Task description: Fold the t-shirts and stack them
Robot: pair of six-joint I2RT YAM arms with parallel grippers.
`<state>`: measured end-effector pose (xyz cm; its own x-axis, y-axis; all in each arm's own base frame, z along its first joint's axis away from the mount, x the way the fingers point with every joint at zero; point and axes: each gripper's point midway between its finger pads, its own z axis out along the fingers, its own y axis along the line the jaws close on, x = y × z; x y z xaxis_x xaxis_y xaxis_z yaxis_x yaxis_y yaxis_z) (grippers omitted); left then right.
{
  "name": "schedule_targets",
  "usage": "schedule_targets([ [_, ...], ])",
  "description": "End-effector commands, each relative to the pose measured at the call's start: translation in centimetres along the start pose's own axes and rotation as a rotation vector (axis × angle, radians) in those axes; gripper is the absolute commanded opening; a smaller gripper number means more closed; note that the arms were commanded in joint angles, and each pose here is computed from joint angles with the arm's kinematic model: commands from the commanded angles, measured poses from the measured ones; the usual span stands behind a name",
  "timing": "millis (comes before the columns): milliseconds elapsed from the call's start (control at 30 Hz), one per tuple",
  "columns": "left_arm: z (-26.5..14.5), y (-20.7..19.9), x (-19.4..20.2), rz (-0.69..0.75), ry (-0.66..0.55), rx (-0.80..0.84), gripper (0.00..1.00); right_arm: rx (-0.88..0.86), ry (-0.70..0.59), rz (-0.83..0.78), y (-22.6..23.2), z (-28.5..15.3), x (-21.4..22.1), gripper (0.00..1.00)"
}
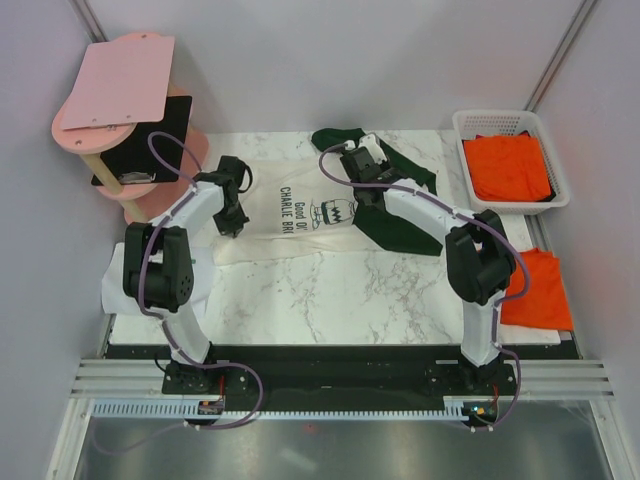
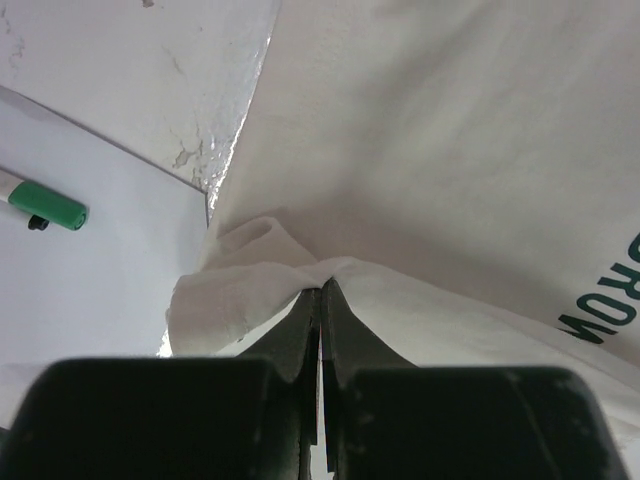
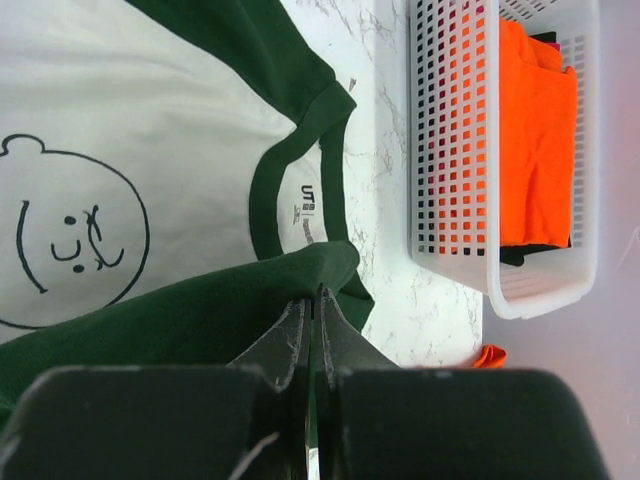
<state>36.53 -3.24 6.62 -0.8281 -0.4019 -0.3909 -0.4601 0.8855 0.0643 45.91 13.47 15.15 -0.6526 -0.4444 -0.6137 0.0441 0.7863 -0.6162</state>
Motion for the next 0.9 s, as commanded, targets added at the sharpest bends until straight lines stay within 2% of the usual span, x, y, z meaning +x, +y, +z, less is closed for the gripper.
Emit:
schedule_targets([
  [0, 0.8, -0.4, -1.3, 0.024, -0.006, -0.007, 0.02, 0.016, -0.056, 0.038, -1.3, 0.6, -3.1, 0.00],
  [333, 2.9, -1.4, -1.5, 0.044, 0.026, -0.022, 0.03, 0.040, -0.066, -0.012, 0.3, 3.2, -5.1, 0.00],
  [400, 3.0, -1.6, -1.6, 0.046, 0.029, -0.013, 0.12, 0.053, -0.061, -0.018, 0.7, 3.9, -5.1, 0.00],
  [433, 2.9, -1.7, -1.7, 0.044, 0.026, -0.007, 0.20, 0.057, -0.056, -0.022, 1.2, 4.5, -5.2, 0.00],
  [467, 2.5, -1.7, -1.8, 0.045, 0.019, -0.001, 0.41, 0.066, -0.057, -0.021, 1.4, 4.8, -5.3, 0.00],
  [567, 1.4, -1.7, -2.5, 0.037, -0.019, 0.009, 0.72, 0.084, -0.060, -0.010, 1.8, 6.0, -6.0, 0.00],
  [633, 0.7, -1.6, -2.7, 0.040, -0.041, 0.011, 0.79, 0.104, -0.060, -0.001, 1.9, 6.8, -6.3, 0.00],
  [700, -0.5, -1.7, -2.9, 0.046, -0.069, 0.024, 0.82, 0.155, -0.051, 0.010, 1.2, 7.3, -6.4, 0.00],
  [867, -3.4, -3.1, -2.4, 0.078, -0.124, 0.088, 0.83, 0.219, -0.059, 0.100, -0.7, 7.8, -7.0, 0.36],
])
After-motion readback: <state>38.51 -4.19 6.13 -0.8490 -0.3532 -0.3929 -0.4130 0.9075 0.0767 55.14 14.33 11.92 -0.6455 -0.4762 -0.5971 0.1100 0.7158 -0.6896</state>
